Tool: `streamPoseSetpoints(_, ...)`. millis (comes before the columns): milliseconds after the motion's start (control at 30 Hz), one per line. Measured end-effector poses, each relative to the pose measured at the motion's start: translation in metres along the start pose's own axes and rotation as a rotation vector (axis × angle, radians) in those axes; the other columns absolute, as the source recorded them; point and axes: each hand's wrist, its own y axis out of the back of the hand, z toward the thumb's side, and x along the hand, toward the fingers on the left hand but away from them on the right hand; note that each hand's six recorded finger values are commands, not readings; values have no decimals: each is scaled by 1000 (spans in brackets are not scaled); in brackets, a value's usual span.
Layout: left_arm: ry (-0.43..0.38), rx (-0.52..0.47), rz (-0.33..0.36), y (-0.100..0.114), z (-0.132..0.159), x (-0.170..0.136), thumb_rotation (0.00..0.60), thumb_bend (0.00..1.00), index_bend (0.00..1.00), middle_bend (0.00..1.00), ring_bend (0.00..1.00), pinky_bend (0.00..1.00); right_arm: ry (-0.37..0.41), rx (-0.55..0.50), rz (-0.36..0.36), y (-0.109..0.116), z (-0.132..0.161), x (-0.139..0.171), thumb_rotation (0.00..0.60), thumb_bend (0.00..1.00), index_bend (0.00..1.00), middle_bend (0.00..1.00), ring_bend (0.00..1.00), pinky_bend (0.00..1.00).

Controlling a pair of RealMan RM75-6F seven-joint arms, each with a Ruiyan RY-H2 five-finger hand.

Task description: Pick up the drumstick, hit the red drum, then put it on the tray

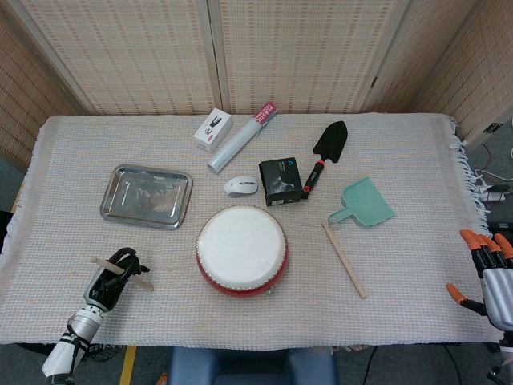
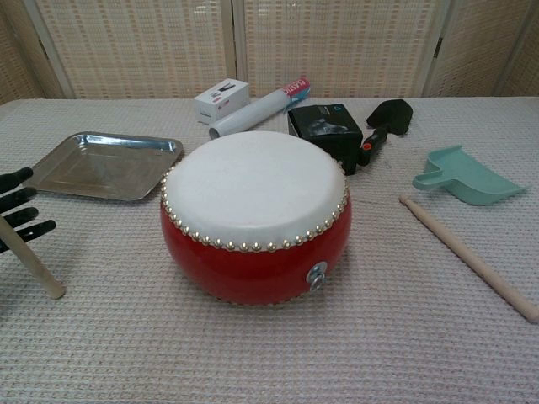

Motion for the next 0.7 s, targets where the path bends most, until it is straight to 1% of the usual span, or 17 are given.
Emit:
streamPoseSetpoints(133, 4, 16, -3, 0, -2, 0, 399, 231, 428, 552, 551, 423, -2, -1, 0, 0, -1, -1, 600, 201, 30, 95, 0, 18)
streamPoseSetpoints(300, 6, 51, -13, -2, -4, -1, 404, 232, 442, 562, 552, 432, 0, -1, -1, 0, -1, -1, 600, 201, 32, 95, 0, 18)
streamPoseSetpoints(367, 6, 71, -15, -3, -5, 0, 405, 232, 474, 592, 571, 455, 1, -1, -3, 1, -1, -1, 600, 201, 35, 95, 0, 18)
streamPoseSetpoints(500, 1, 113, -14, -6, -6, 1, 398, 232, 536, 668, 640, 507, 1, -3, -7, 1, -1, 0, 600, 201, 38, 95, 0, 18)
streamPoseSetpoints(700, -7, 180, -12, -12, -10, 5, 407, 232, 589, 715, 685, 554, 6, -4, -16, 4, -1, 0, 600, 201, 45, 95, 0, 27)
